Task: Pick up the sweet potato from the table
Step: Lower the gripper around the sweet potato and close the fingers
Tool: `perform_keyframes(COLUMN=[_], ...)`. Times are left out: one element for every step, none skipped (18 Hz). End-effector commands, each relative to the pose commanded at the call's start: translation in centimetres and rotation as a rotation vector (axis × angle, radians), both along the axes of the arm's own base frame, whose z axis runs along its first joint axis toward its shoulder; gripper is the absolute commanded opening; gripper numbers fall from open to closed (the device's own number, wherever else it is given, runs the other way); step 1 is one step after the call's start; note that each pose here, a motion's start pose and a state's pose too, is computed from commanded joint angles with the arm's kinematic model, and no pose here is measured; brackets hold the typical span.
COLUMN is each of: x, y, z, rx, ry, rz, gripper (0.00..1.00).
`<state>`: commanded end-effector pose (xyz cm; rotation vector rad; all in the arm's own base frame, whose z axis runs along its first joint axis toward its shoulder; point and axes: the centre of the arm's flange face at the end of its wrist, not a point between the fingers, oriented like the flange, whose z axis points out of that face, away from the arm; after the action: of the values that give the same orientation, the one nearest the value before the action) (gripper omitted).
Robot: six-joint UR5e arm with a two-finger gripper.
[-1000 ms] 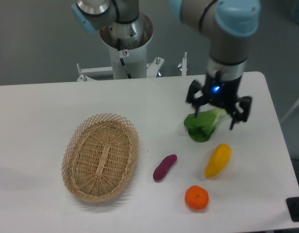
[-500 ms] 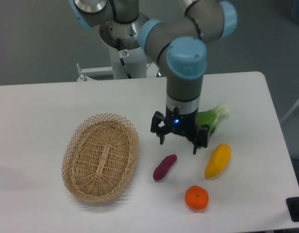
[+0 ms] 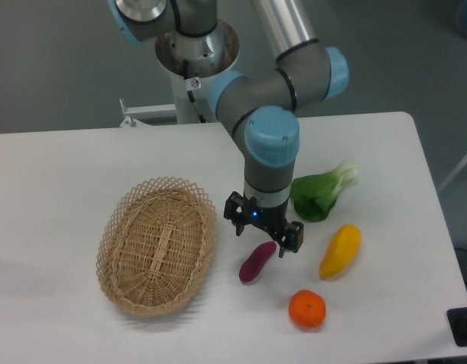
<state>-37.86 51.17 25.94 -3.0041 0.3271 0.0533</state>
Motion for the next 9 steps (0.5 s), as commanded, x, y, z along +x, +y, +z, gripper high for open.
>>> perform_keyframes(x=[0.0, 0.0, 0.1, 0.1, 0.0, 0.0, 0.2, 0.3, 0.4], y=[0.0, -0.1, -0.2, -0.2, -0.2, -0.2, -0.4, -0.5, -0.5], z=[-0.3, -0.7, -1.7, -2.2, -2.6, -3.0, -3.5, -3.9, -4.1], rx=[-0.004, -0.009, -0.023, -0.019, -0.008, 0.005, 0.012, 0.012, 0.010], ry=[-0.001, -0.007, -0.018, -0.005, 0.015, 0.030, 0.038, 0.039, 0.037], rz=[-0.012, -0.014, -0.012, -0.010, -0.002, -0.003, -0.003, -0.007, -0.009], gripper=[1.00, 1.00, 1.00, 1.00, 1.00, 1.00, 1.00, 1.00, 1.00])
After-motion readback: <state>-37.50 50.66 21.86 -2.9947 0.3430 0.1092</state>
